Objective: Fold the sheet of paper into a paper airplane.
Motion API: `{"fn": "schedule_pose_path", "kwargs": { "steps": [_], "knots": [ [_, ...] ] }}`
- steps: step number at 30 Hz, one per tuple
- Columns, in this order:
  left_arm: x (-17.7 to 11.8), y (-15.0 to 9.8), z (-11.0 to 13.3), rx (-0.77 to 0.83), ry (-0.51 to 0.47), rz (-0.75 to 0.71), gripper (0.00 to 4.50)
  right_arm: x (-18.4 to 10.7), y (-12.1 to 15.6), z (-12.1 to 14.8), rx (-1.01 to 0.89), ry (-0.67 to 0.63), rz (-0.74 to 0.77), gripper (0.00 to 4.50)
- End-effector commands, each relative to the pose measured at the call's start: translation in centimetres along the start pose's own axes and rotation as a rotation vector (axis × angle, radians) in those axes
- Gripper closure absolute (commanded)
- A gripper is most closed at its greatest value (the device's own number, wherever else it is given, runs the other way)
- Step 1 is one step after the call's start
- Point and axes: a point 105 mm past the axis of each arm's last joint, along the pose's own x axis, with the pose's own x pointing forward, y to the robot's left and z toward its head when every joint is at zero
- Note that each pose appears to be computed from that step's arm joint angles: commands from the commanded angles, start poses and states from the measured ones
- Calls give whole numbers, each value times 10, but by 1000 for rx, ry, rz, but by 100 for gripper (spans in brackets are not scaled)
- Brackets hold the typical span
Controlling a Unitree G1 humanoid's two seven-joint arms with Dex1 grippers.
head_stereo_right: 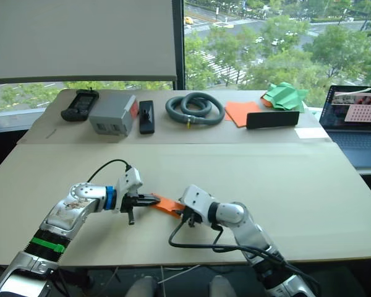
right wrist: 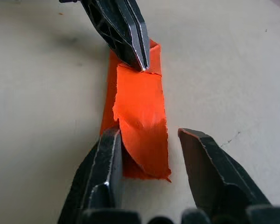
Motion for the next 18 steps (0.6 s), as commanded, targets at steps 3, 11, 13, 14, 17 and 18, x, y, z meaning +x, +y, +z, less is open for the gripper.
{"fn": "schedule_pose_path", "kwargs": {
  "steps": [3,11,13,14,17,18],
  "knots": [
    [5,-1,4,42,-1,-10,441,-12,-2,52,158,-172,39,151],
    [12,-5,-5,65,34,-26,441,2,-26,53,272,-139,-59,175],
    [12,-6,-6,65,35,-29,441,7,-21,44,260,-94,-51,230],
    [12,-7,-8,68,42,-30,441,10,-19,39,251,-72,-46,263],
    [11,-7,-11,71,50,-28,441,18,-14,27,239,-21,-34,371],
    [11,-8,-12,71,51,-28,441,21,-15,25,236,-12,-36,403]
  ]
}}
